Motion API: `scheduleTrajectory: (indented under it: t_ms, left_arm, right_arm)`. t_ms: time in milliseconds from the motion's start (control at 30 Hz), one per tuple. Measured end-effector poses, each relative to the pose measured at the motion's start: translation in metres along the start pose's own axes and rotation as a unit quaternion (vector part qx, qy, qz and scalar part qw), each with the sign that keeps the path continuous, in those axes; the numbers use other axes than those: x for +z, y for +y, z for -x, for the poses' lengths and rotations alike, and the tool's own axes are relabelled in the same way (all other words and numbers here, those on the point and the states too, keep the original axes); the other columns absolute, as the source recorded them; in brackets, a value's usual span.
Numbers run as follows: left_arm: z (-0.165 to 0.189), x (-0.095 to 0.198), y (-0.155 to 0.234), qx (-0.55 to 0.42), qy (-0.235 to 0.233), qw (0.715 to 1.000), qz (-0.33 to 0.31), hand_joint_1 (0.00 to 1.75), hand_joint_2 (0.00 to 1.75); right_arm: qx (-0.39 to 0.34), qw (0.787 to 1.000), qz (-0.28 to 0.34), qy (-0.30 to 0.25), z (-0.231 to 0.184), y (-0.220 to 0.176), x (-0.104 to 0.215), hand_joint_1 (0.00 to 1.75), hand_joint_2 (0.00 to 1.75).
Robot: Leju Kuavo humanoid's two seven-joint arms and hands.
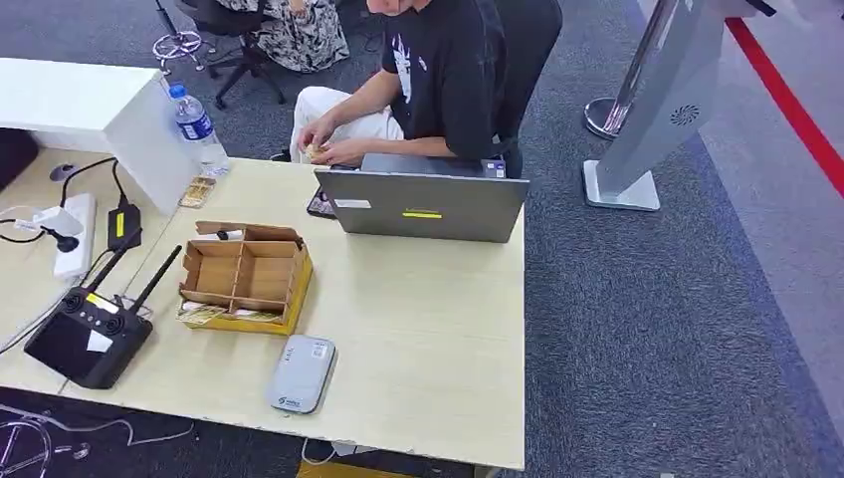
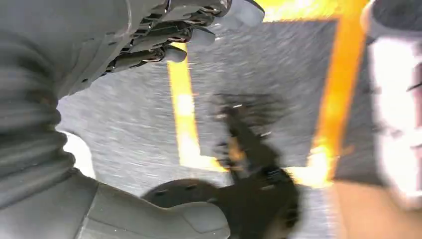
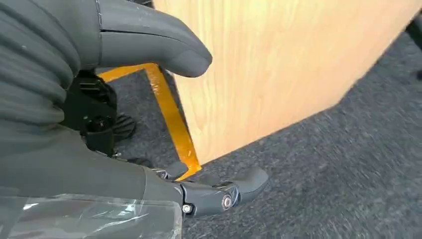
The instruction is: Pass the card to the sensor for recognition and then transmit it.
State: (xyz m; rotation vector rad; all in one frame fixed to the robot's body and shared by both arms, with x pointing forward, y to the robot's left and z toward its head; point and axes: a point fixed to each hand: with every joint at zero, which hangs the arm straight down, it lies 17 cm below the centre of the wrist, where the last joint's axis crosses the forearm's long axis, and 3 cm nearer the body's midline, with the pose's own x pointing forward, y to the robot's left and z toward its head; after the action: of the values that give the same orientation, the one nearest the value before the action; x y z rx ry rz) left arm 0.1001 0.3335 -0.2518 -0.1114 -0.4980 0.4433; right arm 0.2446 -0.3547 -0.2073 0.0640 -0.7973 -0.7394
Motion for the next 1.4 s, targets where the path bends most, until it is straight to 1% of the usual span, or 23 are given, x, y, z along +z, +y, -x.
scheduleTrajectory:
  t_ms: [133,267,400,633,800,867,1000,1067,1333,1367,1400]
  left_arm:
    - [-0.05,-0.003,0.019,0.065,-0.08,0.994,-0.027,0.0,1.75]
    - [-0.104,-0.002,0.037,0.111,-0.162,0.979,-0.048,0.0,1.75]
    - [-0.156,0.007,0.056,0.148,-0.241,0.957,-0.068,0.0,1.75]
    - [-0.227,0.033,0.09,0.192,-0.353,0.911,-0.092,0.0,1.75]
    - [-0.286,0.069,0.118,0.218,-0.451,0.859,-0.11,0.0,1.75]
    - [-0.304,0.085,0.128,0.227,-0.485,0.836,-0.118,0.0,1.75]
    - [-0.332,0.118,0.149,0.239,-0.545,0.792,-0.136,0.0,1.75]
    - [-0.344,0.14,0.161,0.244,-0.578,0.765,-0.148,0.0,1.75]
    - [-0.363,0.221,0.202,0.251,-0.675,0.663,-0.203,0.0,1.75]
    - [-0.363,0.232,0.206,0.246,-0.685,0.653,-0.21,0.0,1.75]
    - [-0.365,0.238,0.206,0.238,-0.691,0.649,-0.212,0.0,1.75]
  right_arm:
    - [-0.014,1.0,0.0,-0.008,-0.005,-0.002,0.0,0.0,1.75]
    - [-0.028,0.999,-0.003,-0.018,-0.011,-0.002,0.0,0.0,1.75]
    - [-0.038,0.999,-0.007,-0.03,-0.016,-0.001,0.0,0.0,1.75]
    - [-0.05,0.998,-0.012,-0.049,-0.024,-0.001,0.001,0.0,1.75]
    - [-0.059,0.996,-0.013,-0.061,-0.029,-0.003,0.002,0.0,1.75]
    - [-0.061,0.996,-0.013,-0.063,-0.03,-0.004,0.003,0.0,1.75]
    - [-0.066,0.995,-0.014,-0.07,-0.032,-0.006,0.004,0.0,1.75]
    - [-0.07,0.995,-0.013,-0.074,-0.034,-0.007,0.005,0.0,1.75]
    - [-0.08,0.993,-0.012,-0.085,-0.036,-0.011,0.007,0.0,1.75]
    - [-0.082,0.993,-0.011,-0.087,-0.036,-0.012,0.008,0.0,1.75]
    - [-0.081,0.993,-0.011,-0.087,-0.036,-0.012,0.008,0.0,1.75]
